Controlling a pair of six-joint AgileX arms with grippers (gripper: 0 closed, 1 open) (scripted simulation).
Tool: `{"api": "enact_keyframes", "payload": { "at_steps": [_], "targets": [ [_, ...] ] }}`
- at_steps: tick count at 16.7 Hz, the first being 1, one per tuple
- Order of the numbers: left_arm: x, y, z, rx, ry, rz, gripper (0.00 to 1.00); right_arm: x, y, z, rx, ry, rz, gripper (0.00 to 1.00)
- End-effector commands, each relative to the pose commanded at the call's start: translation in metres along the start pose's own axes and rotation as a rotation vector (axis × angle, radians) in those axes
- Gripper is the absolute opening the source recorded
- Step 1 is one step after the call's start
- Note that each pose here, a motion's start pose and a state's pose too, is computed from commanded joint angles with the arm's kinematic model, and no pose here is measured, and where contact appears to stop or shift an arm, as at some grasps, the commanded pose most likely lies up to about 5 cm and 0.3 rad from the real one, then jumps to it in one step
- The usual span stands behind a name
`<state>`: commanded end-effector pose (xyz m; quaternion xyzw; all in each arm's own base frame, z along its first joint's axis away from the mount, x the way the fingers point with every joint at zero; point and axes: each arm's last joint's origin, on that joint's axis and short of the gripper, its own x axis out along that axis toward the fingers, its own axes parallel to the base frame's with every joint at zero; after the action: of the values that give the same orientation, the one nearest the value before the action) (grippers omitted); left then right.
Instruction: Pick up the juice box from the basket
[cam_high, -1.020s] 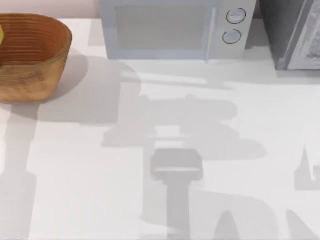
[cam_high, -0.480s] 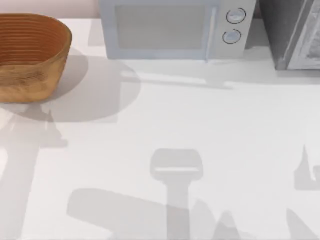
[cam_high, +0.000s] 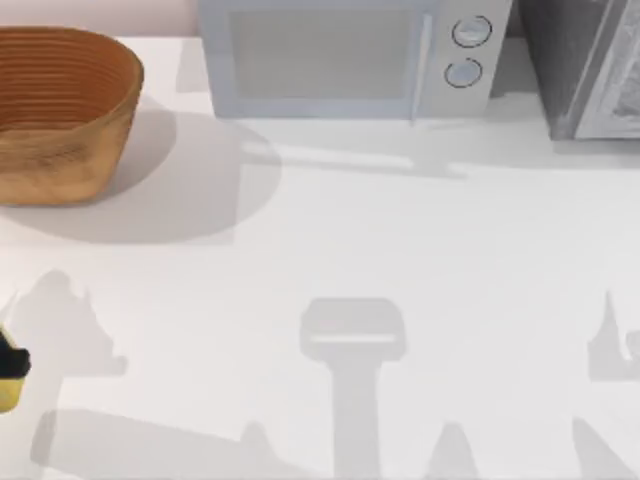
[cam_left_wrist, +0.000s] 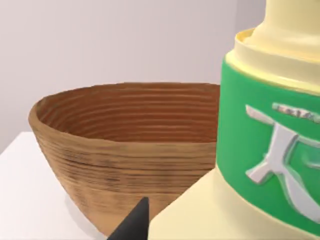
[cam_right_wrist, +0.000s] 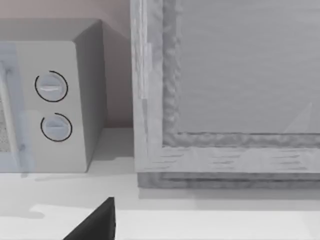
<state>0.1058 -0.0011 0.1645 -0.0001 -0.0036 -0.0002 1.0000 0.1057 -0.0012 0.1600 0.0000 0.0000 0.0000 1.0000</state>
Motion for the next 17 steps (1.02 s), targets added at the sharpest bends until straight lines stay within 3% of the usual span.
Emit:
{"api": "enact_keyframes", "payload": {
  "at_steps": [10, 17],
  "targets": [
    [0.003, -0.002, -0.002, -0.030, 0.059, 0.027, 0.00, 0.000, 0.000, 0.000, 0.000, 0.000, 0.000, 1.00],
    [0.031, -0.025, 0.039, -0.152, 0.233, 0.204, 0.00, 0.000, 0.000, 0.000, 0.000, 0.000, 0.000, 1.00]
  ]
}}
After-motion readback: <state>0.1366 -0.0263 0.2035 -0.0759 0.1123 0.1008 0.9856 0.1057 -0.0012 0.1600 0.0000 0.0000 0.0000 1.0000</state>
